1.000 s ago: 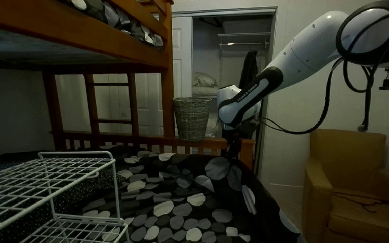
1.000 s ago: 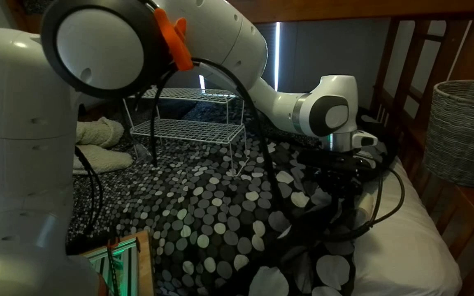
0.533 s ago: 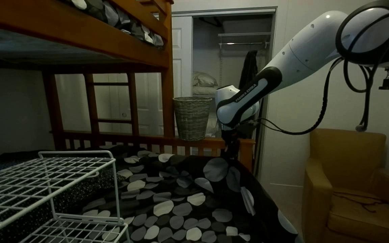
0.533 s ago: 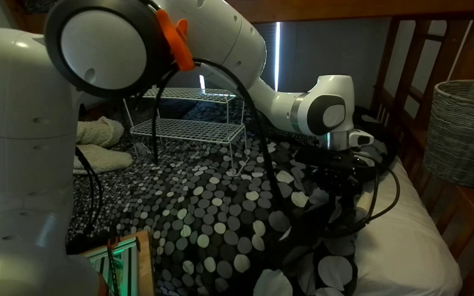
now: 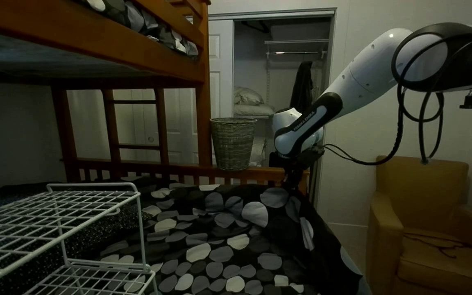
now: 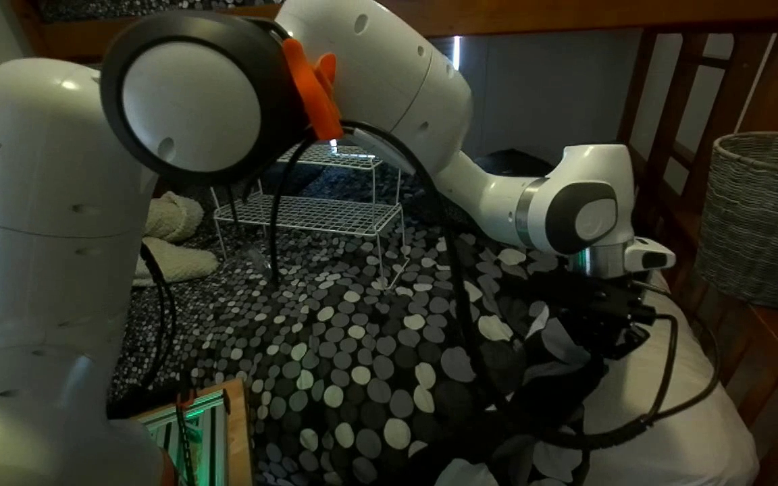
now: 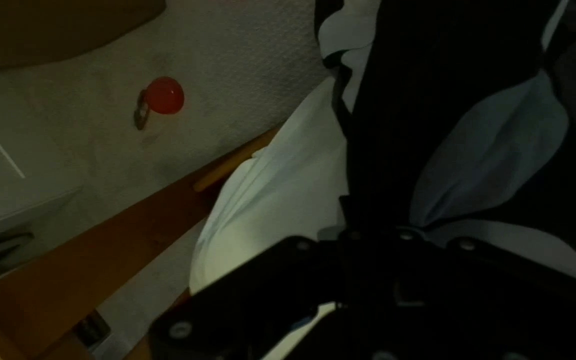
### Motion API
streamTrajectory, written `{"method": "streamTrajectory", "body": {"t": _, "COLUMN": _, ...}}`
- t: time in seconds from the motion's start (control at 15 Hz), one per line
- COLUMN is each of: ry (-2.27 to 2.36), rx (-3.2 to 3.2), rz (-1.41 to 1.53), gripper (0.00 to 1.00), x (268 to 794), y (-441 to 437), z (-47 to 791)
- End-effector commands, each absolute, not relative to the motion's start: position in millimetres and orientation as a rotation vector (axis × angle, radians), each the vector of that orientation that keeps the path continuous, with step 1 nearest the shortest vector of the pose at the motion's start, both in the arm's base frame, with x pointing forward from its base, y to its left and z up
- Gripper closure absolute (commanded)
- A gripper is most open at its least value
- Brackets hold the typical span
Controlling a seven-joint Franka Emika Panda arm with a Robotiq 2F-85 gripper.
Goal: Pick up the lint roller and put it on the white bed sheet on the bed, cover the lint roller with the black duvet cover
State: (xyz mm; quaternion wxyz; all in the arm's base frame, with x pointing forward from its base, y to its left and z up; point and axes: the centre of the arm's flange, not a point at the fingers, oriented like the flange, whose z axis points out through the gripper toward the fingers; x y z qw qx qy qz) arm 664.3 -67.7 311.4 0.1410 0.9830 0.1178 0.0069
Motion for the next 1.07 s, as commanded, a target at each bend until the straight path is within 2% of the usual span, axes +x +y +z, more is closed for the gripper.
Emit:
{"method": "streamTrajectory", "body": {"t": 0.0, "ry": 0.278, "rx": 2.777, "rz": 0.091, "gripper": 0.99, "x": 687.9, "y": -110.0, "z": 301.2}}
{"method": "streamTrajectory", "body": {"t": 0.33, "ry": 0.251, "rx": 2.693, "rz": 0.275, "gripper": 0.99, "x": 714.2, "y": -144.5, "z": 298.8}}
{"method": "streamTrajectory", "body": {"t": 0.47, "ry": 0.274, "rx": 2.73, "rz": 0.253, "gripper": 0.95, "x": 702.6, "y": -134.5, "z": 304.8}}
{"method": "streamTrajectory", "body": {"t": 0.93, "ry": 0.262, "rx": 2.705, "rz": 0.272, "gripper": 0.95, "x": 711.9, "y": -142.9, "z": 301.0}}
{"method": "streamTrajectory", "body": {"t": 1.0, "ry": 0.246, "rx": 2.688, "rz": 0.271, "gripper": 0.99, "x": 716.5, "y": -147.0, "z": 295.7}}
